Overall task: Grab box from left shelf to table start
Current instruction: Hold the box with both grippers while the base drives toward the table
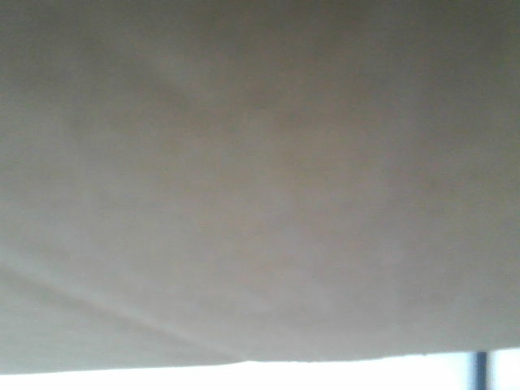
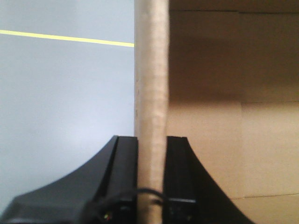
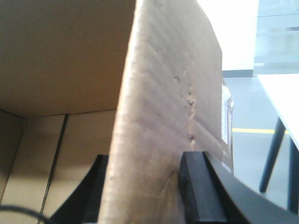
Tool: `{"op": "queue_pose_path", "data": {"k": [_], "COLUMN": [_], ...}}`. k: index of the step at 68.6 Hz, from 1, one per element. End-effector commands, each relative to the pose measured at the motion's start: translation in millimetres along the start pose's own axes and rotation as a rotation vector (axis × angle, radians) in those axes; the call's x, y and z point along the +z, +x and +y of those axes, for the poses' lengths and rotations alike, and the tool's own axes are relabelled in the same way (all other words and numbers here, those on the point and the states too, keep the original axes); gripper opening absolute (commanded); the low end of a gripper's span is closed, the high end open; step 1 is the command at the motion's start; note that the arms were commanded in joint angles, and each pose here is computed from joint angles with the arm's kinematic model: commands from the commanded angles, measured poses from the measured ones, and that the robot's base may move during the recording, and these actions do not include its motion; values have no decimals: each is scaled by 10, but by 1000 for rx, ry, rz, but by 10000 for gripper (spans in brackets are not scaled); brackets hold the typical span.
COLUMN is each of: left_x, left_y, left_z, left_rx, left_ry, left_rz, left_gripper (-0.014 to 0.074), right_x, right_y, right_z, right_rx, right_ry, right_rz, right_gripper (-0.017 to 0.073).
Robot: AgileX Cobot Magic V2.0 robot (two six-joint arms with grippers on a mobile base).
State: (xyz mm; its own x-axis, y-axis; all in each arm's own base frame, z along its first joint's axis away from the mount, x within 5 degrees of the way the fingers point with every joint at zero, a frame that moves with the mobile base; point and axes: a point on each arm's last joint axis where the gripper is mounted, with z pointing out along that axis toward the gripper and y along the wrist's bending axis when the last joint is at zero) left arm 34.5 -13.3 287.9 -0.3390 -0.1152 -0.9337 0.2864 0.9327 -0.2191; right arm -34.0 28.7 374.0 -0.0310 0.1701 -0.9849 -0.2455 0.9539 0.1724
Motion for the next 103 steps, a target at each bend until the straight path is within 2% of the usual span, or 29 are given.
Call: {"op": "queue_pose_path", "data": {"k": [1,103], "left_x": [1,2], "left_y": [-42,-41], "left_z": [15,15], "left_rx": [42,42], "left_ry": [-25,-25], "left_rz": [-7,-6], "left_gripper": [-99,-99], "right_x": [-27,-21], "right_y": [-199,-191], "right_z": [21,18], "right_rx": [23,24], "right_ry": [-5,-5], "right_rz": [-146,-143], "right_gripper": [57,57]}}
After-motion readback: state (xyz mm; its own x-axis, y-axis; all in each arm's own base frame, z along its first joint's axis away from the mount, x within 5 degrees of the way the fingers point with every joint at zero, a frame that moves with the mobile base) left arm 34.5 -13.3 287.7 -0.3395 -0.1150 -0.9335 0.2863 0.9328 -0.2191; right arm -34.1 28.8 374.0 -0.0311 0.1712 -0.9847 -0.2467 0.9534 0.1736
